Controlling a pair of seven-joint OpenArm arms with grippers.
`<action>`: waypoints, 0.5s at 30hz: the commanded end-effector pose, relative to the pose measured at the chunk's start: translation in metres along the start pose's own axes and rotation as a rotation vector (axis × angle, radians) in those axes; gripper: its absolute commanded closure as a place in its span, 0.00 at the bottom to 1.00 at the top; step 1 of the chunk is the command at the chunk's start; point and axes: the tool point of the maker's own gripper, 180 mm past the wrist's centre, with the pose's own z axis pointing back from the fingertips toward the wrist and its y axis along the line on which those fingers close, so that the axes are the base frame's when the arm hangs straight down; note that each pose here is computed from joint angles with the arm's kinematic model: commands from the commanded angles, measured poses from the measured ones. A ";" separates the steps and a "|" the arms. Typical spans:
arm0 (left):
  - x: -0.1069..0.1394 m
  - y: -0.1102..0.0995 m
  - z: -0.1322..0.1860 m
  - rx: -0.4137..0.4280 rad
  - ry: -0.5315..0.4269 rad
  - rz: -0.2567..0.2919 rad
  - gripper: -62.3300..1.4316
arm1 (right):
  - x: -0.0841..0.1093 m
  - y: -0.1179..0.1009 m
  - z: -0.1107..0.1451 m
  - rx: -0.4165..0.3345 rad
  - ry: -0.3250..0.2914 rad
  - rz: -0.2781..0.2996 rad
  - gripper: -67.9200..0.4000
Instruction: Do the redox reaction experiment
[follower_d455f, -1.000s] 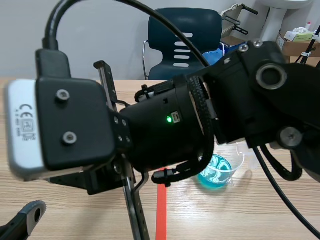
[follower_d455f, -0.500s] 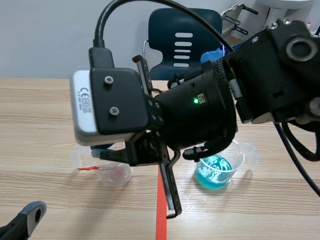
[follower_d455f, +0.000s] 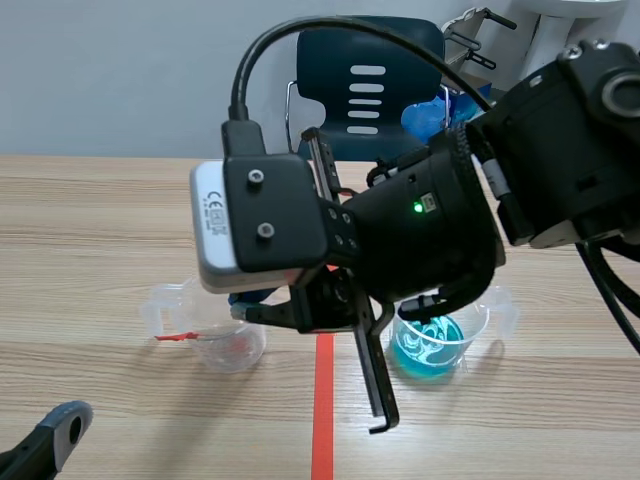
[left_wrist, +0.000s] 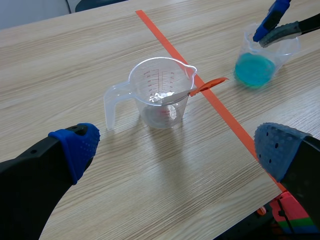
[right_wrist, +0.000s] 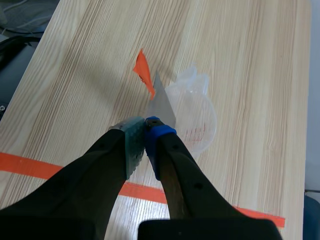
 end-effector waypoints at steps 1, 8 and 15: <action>0.010 -0.001 -0.002 -0.001 -0.038 0.000 0.00 | -0.001 -0.003 0.004 -0.002 0.006 0.009 0.95; 0.010 -0.001 -0.002 -0.001 -0.038 0.000 0.00 | -0.010 0.000 0.009 0.007 0.033 -0.009 0.68; 0.010 -0.001 -0.002 -0.001 -0.038 0.000 0.00 | -0.015 0.003 0.013 0.016 0.042 -0.027 0.34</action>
